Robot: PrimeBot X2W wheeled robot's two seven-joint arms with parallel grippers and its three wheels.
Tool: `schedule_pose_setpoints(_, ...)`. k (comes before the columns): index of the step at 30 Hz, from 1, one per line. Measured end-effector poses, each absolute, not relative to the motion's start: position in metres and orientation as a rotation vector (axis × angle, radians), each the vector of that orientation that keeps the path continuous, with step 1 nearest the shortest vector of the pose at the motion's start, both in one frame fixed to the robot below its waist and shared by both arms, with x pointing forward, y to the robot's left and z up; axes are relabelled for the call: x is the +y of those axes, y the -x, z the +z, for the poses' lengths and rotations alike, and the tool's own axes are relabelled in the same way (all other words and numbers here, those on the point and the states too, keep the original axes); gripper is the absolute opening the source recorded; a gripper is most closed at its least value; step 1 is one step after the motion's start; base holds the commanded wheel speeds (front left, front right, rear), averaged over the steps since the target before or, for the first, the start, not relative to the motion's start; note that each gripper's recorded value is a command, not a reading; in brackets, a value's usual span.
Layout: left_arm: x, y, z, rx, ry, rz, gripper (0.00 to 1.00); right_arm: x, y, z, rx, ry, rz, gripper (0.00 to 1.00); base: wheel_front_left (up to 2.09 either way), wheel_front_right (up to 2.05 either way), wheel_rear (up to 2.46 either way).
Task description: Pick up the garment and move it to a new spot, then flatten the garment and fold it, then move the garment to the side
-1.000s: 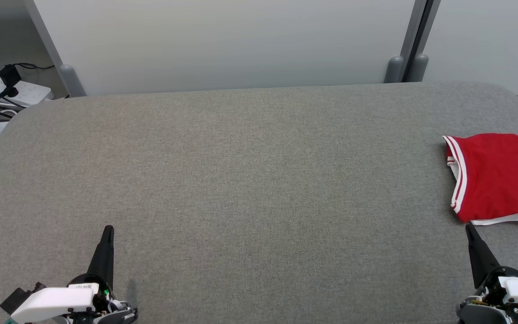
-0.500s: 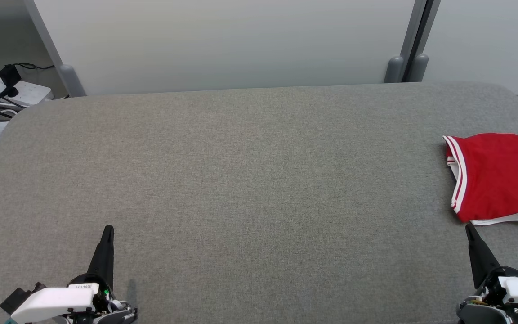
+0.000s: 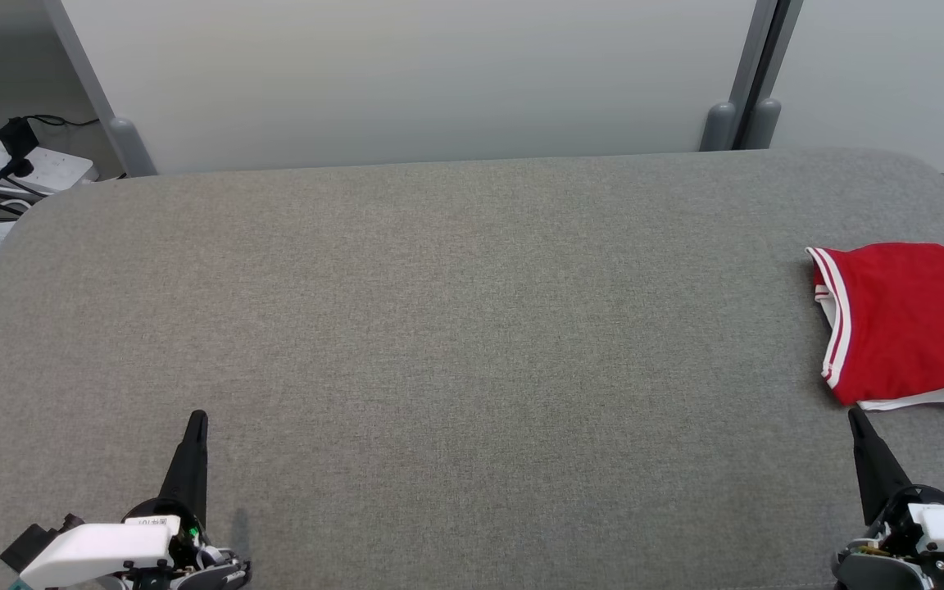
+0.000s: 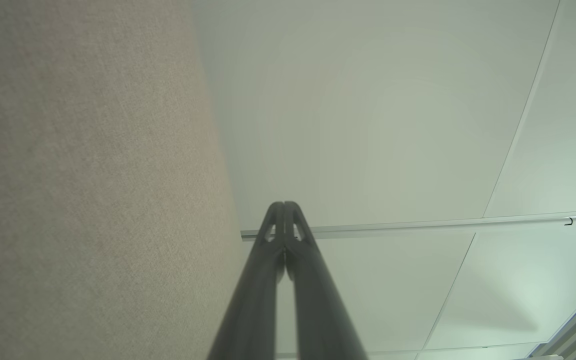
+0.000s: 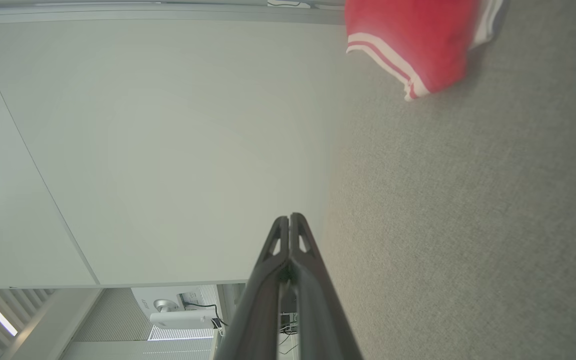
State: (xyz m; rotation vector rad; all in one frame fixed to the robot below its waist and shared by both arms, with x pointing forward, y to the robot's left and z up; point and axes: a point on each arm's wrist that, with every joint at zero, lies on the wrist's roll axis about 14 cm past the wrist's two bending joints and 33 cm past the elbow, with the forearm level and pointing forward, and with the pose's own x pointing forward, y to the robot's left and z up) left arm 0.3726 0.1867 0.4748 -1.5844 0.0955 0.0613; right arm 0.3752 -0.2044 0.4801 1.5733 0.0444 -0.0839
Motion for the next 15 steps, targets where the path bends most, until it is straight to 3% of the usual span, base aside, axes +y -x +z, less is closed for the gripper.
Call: schedule_pose_setpoints(15, 0.1867, -0.3726, 0.4748, 0.095, 1.584, 0.061, 0.0, -0.2043, -0.3761, 0.4813, 0.042, -1.573, -0.081, 0.0, 0.0, 0.0, 0.0)
